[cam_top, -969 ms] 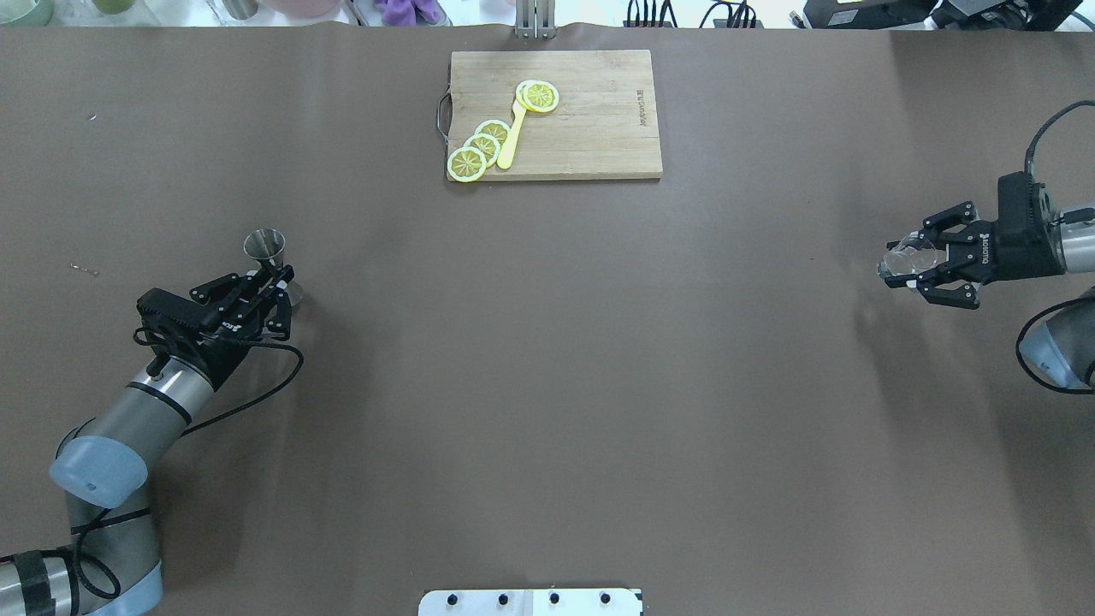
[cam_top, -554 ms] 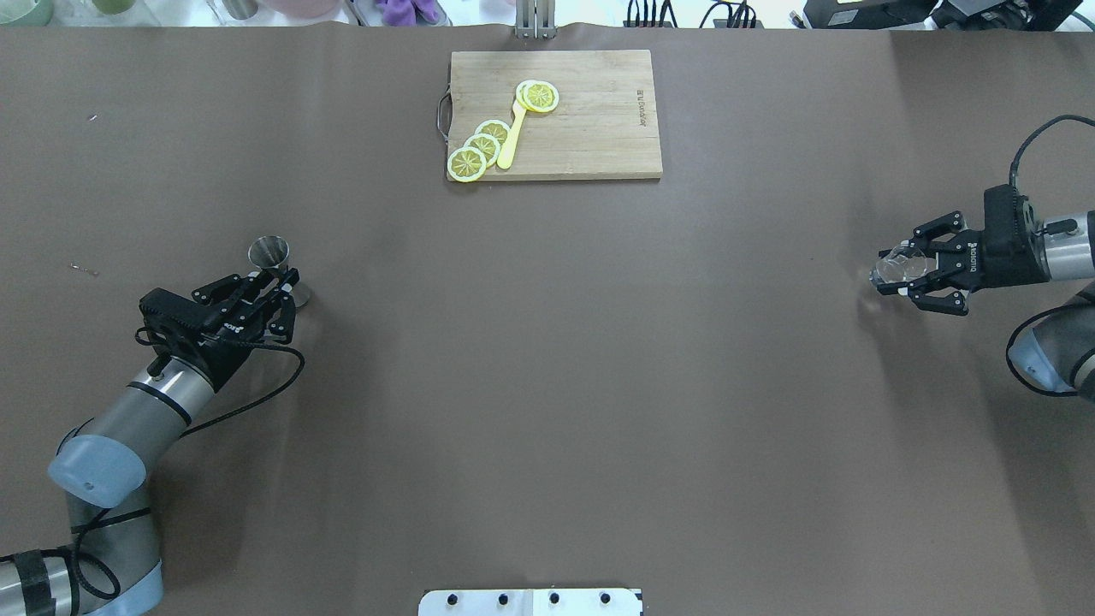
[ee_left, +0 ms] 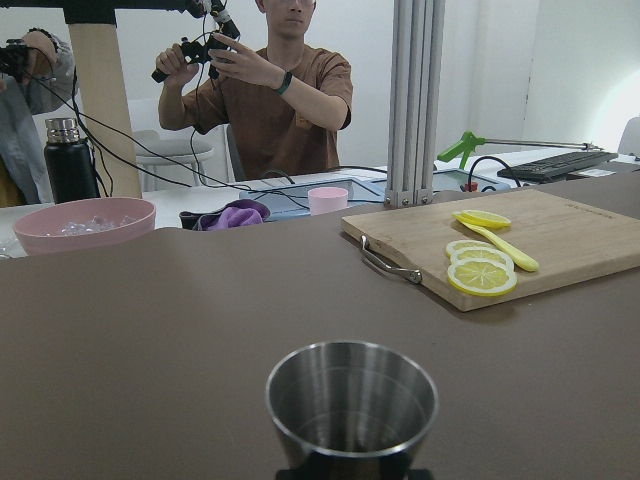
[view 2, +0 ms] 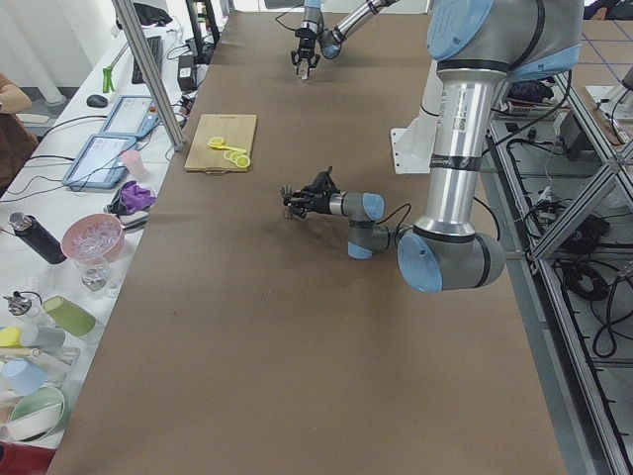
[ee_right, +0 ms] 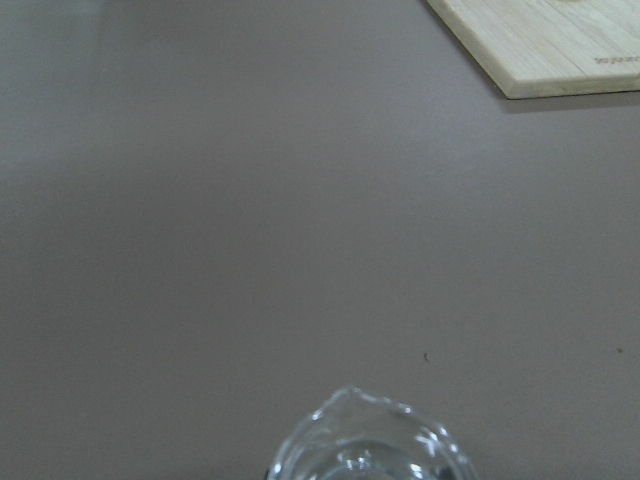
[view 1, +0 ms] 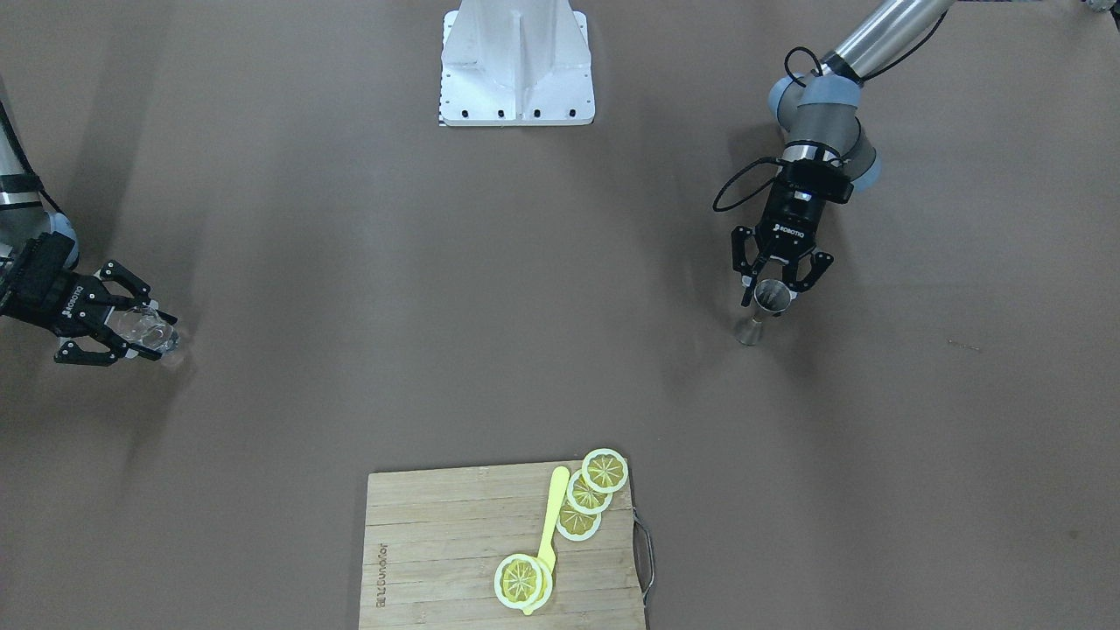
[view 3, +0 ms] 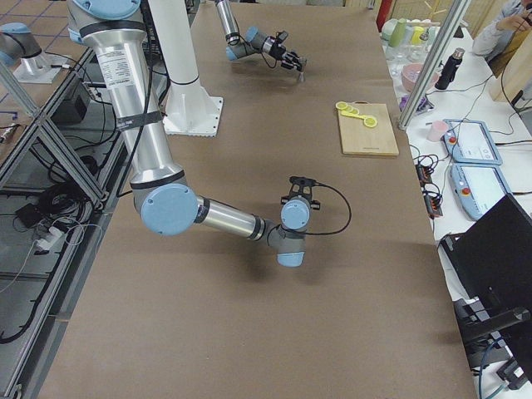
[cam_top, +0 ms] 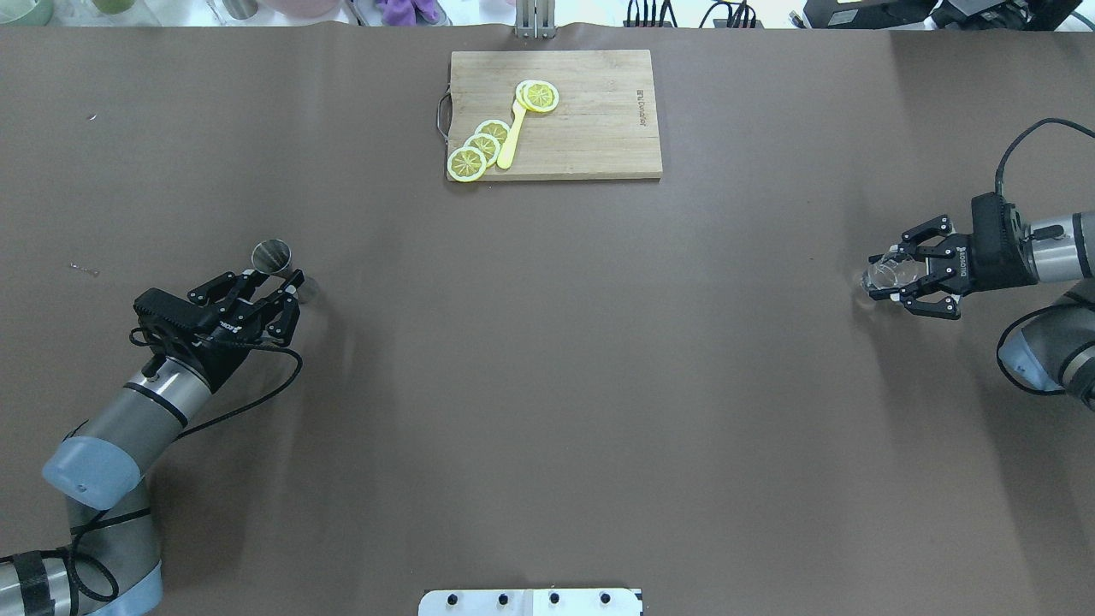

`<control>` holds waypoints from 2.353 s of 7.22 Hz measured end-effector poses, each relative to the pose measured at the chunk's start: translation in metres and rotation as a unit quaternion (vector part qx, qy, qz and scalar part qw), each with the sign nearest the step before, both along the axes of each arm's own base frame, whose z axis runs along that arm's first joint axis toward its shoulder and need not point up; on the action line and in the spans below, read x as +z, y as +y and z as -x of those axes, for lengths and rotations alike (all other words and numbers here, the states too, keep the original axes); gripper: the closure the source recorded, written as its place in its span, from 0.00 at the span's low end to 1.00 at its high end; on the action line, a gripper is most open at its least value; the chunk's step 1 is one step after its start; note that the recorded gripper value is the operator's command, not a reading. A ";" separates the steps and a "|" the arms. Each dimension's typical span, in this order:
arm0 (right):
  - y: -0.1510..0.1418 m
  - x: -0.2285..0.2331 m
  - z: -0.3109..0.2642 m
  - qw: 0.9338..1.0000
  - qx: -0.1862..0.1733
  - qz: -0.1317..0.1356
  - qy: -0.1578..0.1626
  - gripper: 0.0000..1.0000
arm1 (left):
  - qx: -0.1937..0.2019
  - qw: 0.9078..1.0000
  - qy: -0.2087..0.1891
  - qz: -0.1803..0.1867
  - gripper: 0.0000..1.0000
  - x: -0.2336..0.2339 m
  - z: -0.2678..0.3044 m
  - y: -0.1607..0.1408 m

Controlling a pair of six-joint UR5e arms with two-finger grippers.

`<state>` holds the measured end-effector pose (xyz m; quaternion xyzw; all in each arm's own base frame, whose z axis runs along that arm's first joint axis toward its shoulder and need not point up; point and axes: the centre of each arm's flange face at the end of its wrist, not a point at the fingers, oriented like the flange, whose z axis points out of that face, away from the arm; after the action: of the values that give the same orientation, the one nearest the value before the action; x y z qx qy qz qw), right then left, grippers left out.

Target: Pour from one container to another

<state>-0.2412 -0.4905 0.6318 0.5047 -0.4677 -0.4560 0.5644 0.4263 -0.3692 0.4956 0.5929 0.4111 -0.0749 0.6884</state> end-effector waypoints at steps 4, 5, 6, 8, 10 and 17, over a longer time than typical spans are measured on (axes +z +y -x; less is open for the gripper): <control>0.009 -0.001 0.001 0.999 -0.045 -0.027 -0.001 1.00 | 0.014 1.000 0.020 -0.016 0.02 -0.015 0.002 0.018; 0.010 0.000 0.001 0.998 -0.050 -0.034 0.000 1.00 | 0.027 0.999 0.024 -0.017 0.02 -0.018 0.008 0.034; 0.011 0.001 0.001 0.998 -0.053 -0.038 0.001 1.00 | 0.042 0.999 0.022 -0.019 0.02 -0.019 0.018 0.054; 0.011 0.004 0.001 0.998 -0.052 -0.043 0.003 1.00 | 0.058 0.998 0.009 -0.029 0.02 -0.022 0.043 0.078; 0.011 0.007 0.001 0.998 -0.051 -0.045 0.006 1.00 | 0.063 0.997 0.000 -0.032 0.02 -0.037 0.061 0.087; 0.006 0.012 0.004 0.997 -0.040 -0.065 0.014 1.00 | 0.117 0.980 -0.153 0.050 0.02 -0.133 0.079 0.012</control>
<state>-0.2452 -0.4842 0.6433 0.5148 -0.4485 -0.5149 0.5185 0.3472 -0.3570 0.3629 0.5098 0.3634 0.0774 0.7760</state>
